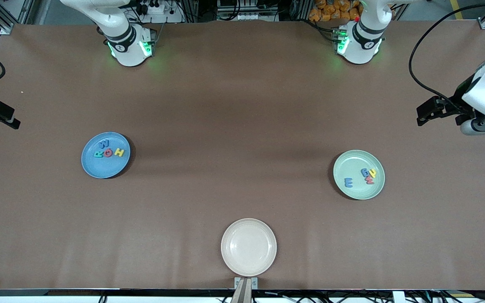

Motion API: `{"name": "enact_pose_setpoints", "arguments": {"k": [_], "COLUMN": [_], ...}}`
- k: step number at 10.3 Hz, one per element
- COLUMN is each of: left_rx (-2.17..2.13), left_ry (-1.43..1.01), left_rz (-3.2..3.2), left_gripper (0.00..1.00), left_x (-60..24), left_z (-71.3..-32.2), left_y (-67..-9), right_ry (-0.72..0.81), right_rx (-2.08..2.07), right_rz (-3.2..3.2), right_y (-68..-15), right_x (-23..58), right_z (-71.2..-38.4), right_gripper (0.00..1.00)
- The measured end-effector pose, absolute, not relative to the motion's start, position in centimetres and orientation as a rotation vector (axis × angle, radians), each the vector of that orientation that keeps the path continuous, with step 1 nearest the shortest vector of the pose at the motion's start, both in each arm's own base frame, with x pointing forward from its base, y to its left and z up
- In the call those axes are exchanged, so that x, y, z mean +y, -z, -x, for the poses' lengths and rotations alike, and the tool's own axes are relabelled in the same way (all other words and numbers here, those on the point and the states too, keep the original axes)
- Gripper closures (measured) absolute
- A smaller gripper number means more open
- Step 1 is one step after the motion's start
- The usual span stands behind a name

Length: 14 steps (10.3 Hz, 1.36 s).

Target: Sort uppercase to blue plate, lowercase to green plate

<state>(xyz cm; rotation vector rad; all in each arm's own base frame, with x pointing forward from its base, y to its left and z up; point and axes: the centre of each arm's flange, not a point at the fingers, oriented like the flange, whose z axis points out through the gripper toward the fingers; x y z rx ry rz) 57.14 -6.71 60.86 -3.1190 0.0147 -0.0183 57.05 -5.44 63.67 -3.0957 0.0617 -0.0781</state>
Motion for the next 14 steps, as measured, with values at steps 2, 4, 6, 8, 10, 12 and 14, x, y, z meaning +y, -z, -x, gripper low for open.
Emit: {"name": "enact_pose_setpoints", "arguments": {"k": [2,4,6,8,10,12,14], "left_rx": [0.014,0.014,0.014,0.014,0.013,0.013,0.013], "left_ry": [0.018,0.018,0.019,0.023,0.029,0.031,0.031], "left_rz": [3.119,3.119,3.119,3.119,3.120,3.120,3.120], "left_gripper": [0.00,0.00,0.00,0.00,0.00,0.00,0.00], "left_x": [-6.7,-6.7,-6.7,-6.7,-6.7,-6.7,-6.7], "left_z": [-57.1,-57.1,-57.2,-57.2,-57.2,-57.1,-57.1], "left_y": [-60.9,-60.9,-60.9,-61.0,-61.2,-61.2,-61.2], "right_ry": [0.005,-0.072,-0.138,-0.153,-0.156,-0.164,-0.173], "right_rx": [0.137,0.157,0.163,0.165,0.166,0.174,0.177], "right_rz": [3.097,3.110,3.133,3.140,3.144,3.145,3.144], "right_y": [-63.6,-63.6,-63.7,-63.7,-63.7,-63.7,-63.7], "right_x": [-5.6,-5.8,-6.0,-6.1,-6.1,-6.1,-6.0], "right_z": [-56.3,-55.4,-54.6,-54.4,-54.4,-54.3,-54.2], "right_gripper": [0.00,0.00,0.00,0.00,0.00,0.00,0.00]}}
